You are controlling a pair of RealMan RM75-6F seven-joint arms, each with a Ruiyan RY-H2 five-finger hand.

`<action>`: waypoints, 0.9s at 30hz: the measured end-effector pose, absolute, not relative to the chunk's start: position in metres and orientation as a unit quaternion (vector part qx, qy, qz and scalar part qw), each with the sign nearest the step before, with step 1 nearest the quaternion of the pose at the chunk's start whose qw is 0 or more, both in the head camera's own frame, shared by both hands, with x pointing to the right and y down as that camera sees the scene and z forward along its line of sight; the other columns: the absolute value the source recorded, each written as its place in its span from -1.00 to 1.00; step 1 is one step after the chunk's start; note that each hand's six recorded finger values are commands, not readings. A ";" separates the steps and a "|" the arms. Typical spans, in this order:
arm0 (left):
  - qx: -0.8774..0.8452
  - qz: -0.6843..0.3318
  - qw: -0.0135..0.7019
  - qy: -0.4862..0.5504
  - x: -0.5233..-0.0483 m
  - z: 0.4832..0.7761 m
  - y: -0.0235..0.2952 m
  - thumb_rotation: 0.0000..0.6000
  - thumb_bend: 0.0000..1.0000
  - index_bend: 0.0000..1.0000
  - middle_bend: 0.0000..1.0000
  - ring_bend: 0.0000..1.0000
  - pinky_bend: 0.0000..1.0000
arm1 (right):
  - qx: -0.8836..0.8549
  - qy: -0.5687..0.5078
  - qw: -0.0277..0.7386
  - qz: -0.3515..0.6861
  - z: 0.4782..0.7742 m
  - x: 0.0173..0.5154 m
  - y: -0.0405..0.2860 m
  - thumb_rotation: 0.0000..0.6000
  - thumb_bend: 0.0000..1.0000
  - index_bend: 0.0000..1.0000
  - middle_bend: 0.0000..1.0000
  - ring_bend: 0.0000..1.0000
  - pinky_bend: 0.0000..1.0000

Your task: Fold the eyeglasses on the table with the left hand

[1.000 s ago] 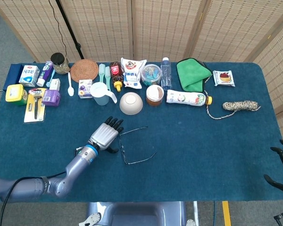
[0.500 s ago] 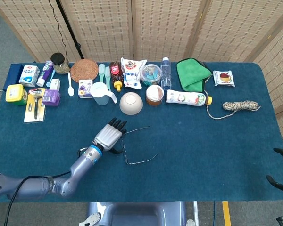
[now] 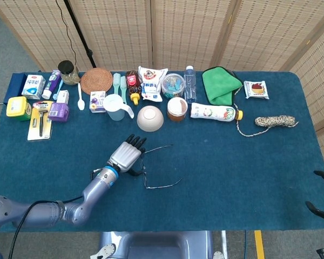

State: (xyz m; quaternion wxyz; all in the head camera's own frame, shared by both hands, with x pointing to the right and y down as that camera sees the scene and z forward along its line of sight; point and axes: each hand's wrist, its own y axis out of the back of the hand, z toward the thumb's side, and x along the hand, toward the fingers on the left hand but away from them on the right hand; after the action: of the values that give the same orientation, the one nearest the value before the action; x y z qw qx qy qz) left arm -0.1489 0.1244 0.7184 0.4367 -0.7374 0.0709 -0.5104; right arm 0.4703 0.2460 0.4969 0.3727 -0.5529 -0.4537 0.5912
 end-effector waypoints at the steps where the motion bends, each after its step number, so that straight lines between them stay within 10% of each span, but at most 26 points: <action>1: -0.737 -0.510 0.438 0.071 -0.148 0.718 0.125 0.09 -0.60 -0.28 -1.00 -1.00 -1.00 | -0.552 -0.454 0.373 0.591 0.497 0.471 0.246 1.00 -1.00 -0.48 -0.80 -0.72 -0.40; 27: -0.731 -0.502 0.457 0.072 -0.162 0.712 0.133 0.10 -0.60 0.12 -1.00 -1.00 -1.00 | -0.556 -0.455 0.372 0.588 0.498 0.470 0.246 1.00 -1.00 -0.45 -0.80 -0.71 -0.39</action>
State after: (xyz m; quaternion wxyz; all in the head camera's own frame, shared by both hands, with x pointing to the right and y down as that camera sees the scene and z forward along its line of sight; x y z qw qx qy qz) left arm -0.1625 0.1329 0.7124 0.4570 -0.7306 0.0721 -0.5022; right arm 0.4699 0.2456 0.4982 0.3715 -0.5564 -0.4546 0.5880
